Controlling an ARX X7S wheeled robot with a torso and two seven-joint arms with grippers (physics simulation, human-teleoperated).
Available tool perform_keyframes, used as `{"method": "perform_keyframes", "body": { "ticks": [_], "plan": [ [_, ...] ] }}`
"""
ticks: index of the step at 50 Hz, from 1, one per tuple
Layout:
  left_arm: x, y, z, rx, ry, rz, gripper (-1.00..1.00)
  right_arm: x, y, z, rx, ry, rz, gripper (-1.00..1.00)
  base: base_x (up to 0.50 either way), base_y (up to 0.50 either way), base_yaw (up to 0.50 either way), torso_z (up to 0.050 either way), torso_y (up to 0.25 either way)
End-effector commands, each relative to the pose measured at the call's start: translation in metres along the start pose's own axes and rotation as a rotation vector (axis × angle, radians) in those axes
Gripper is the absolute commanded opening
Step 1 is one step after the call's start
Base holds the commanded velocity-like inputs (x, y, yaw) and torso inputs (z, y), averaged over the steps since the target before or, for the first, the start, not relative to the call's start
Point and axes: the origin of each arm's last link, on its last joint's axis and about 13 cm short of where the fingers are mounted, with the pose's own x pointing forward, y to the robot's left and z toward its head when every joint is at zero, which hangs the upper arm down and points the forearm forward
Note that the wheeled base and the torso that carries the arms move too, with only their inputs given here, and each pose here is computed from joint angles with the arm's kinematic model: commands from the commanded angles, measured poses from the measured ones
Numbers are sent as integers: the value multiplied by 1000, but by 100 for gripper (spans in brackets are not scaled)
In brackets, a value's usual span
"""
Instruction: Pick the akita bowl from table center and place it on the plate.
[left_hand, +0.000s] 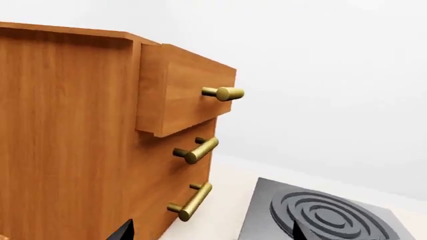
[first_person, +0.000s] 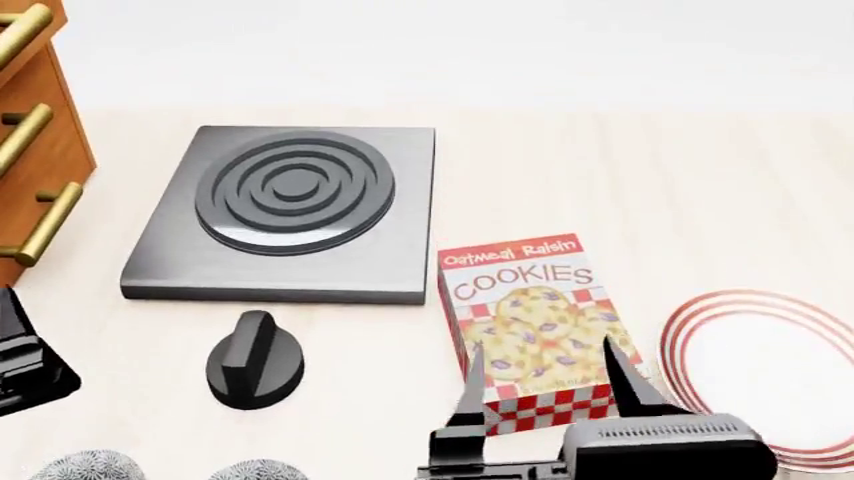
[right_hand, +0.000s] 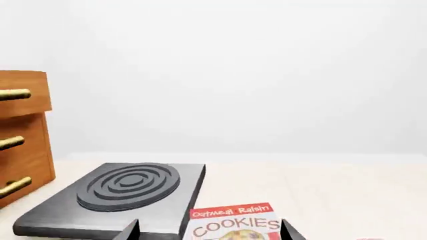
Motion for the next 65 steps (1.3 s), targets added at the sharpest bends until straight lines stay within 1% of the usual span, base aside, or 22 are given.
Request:
{"method": "perform_keyframes", "body": {
  "ticks": [1, 2, 4, 6, 11, 13, 18, 20, 23, 26, 32, 36, 42, 47, 54, 56, 59, 60, 65],
  "plan": [
    [1, 19, 13, -23, -36, 93, 100, 2, 36, 20, 56, 137, 356, 100, 0, 0, 0, 0, 0],
    [1, 19, 13, -23, -36, 96, 100, 3, 38, 21, 52, 147, 375, 100, 0, 0, 0, 0, 0],
    [0, 19, 13, -24, -39, 97, 100, 6, 41, 23, 84, 193, 420, 100, 0, 0, 0, 0, 0],
    [0, 18, 13, -25, -41, 97, 100, 8, 43, 22, 110, 223, 434, 100, 0, 0, 0, 0, 0],
    [-2, 20, 10, -22, -44, 106, 100, 17, 46, 17, 89, 279, 480, 100, 0, 0, 0, 0, 0],
    [-3, 20, 10, -26, -46, 109, 100, 19, 47, 15, 98, 300, 490, 100, 0, 0, 0, 0, 0],
    [-8, 19, 10, -26, -53, 100, 100, 30, 51, 10, 156, 369, 509, 100, 0, 0, 0, 0, 0],
    [-9, 20, 6, -22, -45, 108, 100, 34, 53, 7, 159, 386, 511, 100, 0, 0, 0, 0, 0],
    [-10, 22, 8, -28, -50, 113, 100, 38, 56, 5, 174, 411, 515, 100, 0, 0, 0, 0, 0],
    [-11, 23, 11, -33, -57, 118, 100, 41, 58, 3, 164, 429, 529, 100, 0, 0, 0, 0, 0],
    [-12, 26, 14, -47, -62, 120, 100, 44, 58, 4, 172, 463, 529, 100, 0, 0, 0, 0, 0],
    [-12, 26, 15, -49, -64, 123, 100, 43, 57, 3, 198, 496, 526, 100, 0, 0, 0, 0, 0],
    [-11, 26, 18, -67, -79, 126, 100, 43, 54, 0, 215, 528, 513, 100, 0, 0, 0, 0, 0],
    [-9, 27, 20, -84, -85, 118, 100, 44, 52, -2, 218, 552, 506, 100, 0, 0, 0, 0, 0],
    [-7, 27, 20, -87, -87, 120, 100, 44, 48, -3, 226, 567, 488, 100, 0, 0, 0, 0, 0],
    [-7, 27, 20, -97, -79, 113, 100, 43, 47, -4, 226, 574, 489, 100, 0, 0, 0, 0, 0],
    [-7, 27, 21, -148, -37, 99, 100, 43, 46, -6, 233, 583, 483, 100, 0, 0, 0, 0, 0],
    [-7, 27, 21, -147, -23, 99, 100, 43, 46, -7, 239, 587, 483, 100, 0, 0, 0, 0, 0],
    [-8, 27, 23, -168, -27, 98, 100, 41, 46, -12, 250, 612, 489, 100, 0, 0, 0, 0, 0]
  ]
}}
